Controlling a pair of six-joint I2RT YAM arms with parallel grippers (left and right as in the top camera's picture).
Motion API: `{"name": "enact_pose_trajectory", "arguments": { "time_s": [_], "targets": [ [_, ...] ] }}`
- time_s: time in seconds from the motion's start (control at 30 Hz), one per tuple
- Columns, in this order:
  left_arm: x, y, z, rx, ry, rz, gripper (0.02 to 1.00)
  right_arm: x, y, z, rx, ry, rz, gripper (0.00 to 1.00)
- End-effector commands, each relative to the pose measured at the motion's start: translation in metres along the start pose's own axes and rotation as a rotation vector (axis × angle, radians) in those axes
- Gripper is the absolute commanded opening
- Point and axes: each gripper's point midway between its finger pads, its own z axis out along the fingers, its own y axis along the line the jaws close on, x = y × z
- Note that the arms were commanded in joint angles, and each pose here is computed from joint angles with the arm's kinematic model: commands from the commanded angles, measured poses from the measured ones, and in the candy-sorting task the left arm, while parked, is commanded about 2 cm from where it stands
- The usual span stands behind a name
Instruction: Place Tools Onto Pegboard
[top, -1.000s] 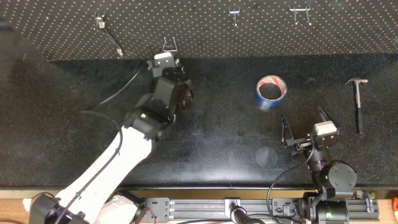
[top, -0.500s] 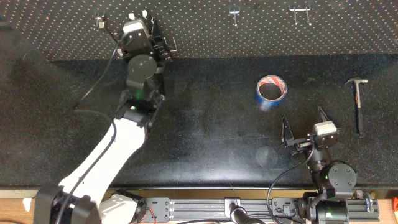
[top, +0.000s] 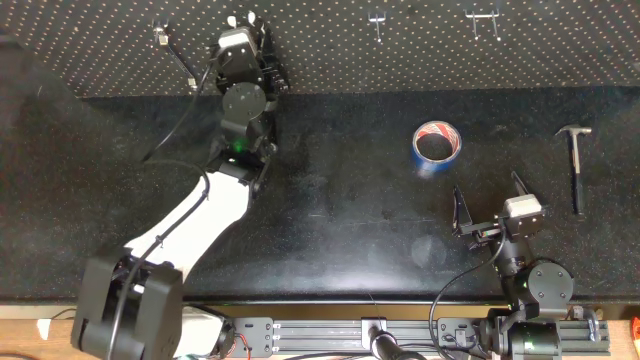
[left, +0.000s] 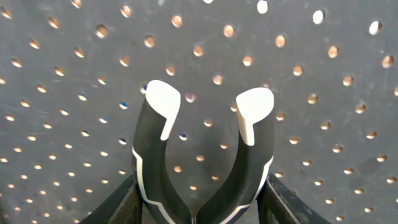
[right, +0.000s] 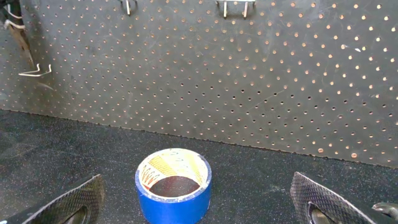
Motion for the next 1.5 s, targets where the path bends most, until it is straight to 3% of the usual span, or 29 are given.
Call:
{"name": "enact_pose_trajectory", "arguments": {
  "time_s": [0.03, 0.27, 0.3, 0.4, 0.47, 0.5, 0.7, 0.9, 1.07, 1.23, 1.27, 1.3, 1.33, 1.4, 1.5],
  "targets": [
    [0.005, -0.008, 0.007, 0.042, 0.006, 0.010, 0.027, 0.000, 0.003, 0.000, -0.016, -0.002, 0.011, 0.976],
    [0.035, -0.014, 0.014, 0.079, 0.071, 0.033, 0.029, 0.000, 0.003, 0.000, -0.016, -0.001, 0.011, 0.976],
    [0.039, -0.014, 0.015, 0.081, 0.079, 0.036, 0.069, 0.000, 0.003, 0.000, -0.016, -0.001, 0.011, 0.976],
    [0.044, -0.013, 0.016, 0.077, 0.096, 0.043, 0.516, 0.000, 0.003, 0.000, -0.016, -0.001, 0.011, 0.976],
    [0.046, -0.012, 0.016, 0.074, 0.099, 0.045, 0.717, 0.000, 0.003, 0.000, -0.016, -0.002, 0.011, 0.976],
    [0.046, -0.012, 0.016, 0.074, 0.099, 0.045, 0.991, 0.000, 0.003, 0.000, -0.016, -0.001, 0.011, 0.976],
    [0.036, -0.004, 0.003, 0.053, 0.149, 0.065, 0.996, 0.000, 0.003, 0.000, -0.016, -0.002, 0.011, 0.976],
    [0.026, 0.043, -0.047, -0.011, 0.357, 0.115, 0.993, 0.000, 0.003, 0.000, -0.016, -0.002, 0.011, 0.976],
    [0.021, 0.070, -0.086, 0.037, 0.406, 0.065, 0.996, 0.000, 0.003, 0.000, -0.016, -0.001, 0.011, 0.976],
    [0.054, 0.096, -0.149, 0.063, 0.368, 0.037, 0.996, 0.000, 0.003, 0.000, -0.016, -0.001, 0.011, 0.976],
    [0.058, 0.099, -0.160, 0.071, 0.333, 0.032, 0.597, 0.000, 0.003, 0.000, -0.016, -0.001, 0.011, 0.976],
    [0.060, 0.101, -0.170, 0.090, 0.289, 0.021, 0.641, 0.000, 0.003, 0.000, -0.016, -0.002, 0.011, 0.976],
    [0.063, 0.102, -0.176, 0.113, 0.268, 0.011, 0.996, 0.000, 0.003, 0.000, -0.016, -0.002, 0.011, 0.976],
    [0.070, 0.102, -0.187, 0.163, 0.238, -0.007, 0.996, 0.000, 0.003, 0.000, -0.016, -0.002, 0.011, 0.976],
    [0.067, 0.107, -0.193, 0.164, 0.184, -0.014, 0.996, 0.000, 0.003, 0.000, -0.016, -0.001, 0.011, 0.976]
  ]
}}
